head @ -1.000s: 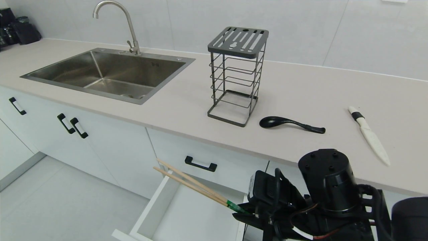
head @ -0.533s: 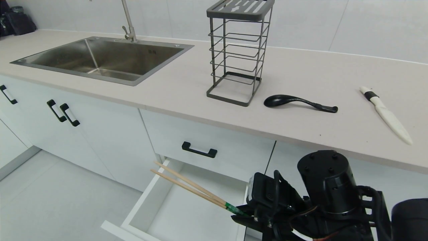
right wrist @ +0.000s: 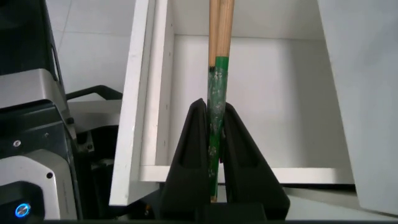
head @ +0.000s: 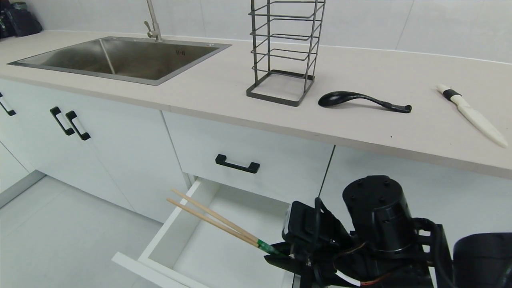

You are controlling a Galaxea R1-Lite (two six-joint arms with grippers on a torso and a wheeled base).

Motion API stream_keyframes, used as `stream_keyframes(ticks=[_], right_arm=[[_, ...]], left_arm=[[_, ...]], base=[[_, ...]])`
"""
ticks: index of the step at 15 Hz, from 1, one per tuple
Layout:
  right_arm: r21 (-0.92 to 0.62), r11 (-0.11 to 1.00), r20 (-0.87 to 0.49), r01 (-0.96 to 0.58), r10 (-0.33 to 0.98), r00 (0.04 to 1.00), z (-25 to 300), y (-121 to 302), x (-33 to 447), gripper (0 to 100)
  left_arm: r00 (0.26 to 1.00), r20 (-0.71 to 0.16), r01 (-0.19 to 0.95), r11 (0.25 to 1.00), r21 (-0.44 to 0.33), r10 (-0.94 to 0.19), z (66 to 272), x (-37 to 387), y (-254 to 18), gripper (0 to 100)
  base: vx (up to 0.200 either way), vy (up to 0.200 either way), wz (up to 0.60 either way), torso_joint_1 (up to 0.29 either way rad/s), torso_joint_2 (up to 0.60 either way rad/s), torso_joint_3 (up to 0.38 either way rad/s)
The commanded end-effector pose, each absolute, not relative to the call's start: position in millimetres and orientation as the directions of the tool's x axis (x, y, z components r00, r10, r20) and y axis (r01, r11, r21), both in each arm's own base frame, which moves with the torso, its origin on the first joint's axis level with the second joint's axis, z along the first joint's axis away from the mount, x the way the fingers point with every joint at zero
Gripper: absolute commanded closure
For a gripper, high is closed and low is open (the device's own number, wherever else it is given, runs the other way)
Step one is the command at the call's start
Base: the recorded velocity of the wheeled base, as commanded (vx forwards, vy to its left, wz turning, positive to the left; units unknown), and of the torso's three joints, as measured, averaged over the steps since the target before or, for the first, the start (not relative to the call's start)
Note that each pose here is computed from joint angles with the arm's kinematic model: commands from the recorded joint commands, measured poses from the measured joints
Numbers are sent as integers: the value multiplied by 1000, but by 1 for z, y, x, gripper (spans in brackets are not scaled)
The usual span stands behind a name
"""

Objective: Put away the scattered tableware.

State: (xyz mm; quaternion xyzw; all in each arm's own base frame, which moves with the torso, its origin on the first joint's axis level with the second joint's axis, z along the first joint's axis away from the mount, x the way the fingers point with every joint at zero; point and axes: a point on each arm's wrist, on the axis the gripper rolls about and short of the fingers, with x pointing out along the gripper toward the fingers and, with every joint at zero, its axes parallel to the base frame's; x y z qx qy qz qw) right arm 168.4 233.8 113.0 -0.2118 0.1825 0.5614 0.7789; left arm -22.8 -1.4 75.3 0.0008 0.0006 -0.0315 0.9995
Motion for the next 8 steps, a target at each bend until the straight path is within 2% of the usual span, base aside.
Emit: stream_keyframes(ticks=[1,4,5,6,8], right_arm=[[-112,266,-558,-957,780,282,100,239,169,100],[-112,291,-574,-950,762,301,94,241,177,100],[-171,371,-568,-913,720,399,95,248,192,100],[-198,412,-560,-890,698,447,95,256,204,100],[-217,439,-556,-872,678,480,90,269,214,100]], left_arm=[[998,-3,61,998,1,-61,75,-23,-1,0],[998,-3,63,998,1,-63,75,-23,-1,0],[998,-3,63,998,1,-63,75,-23,-1,0],[998,-3,63,998,1,-63,75,-23,-1,0],[998,-3,63,998,1,-63,75,-23,-1,0]], base=[[0,0,0,-27,119,46],[0,0,0,-7,110,36],[0,0,0,0,0,0],[0,0,0,0,0,0],[0,0,0,-1,9,28]])
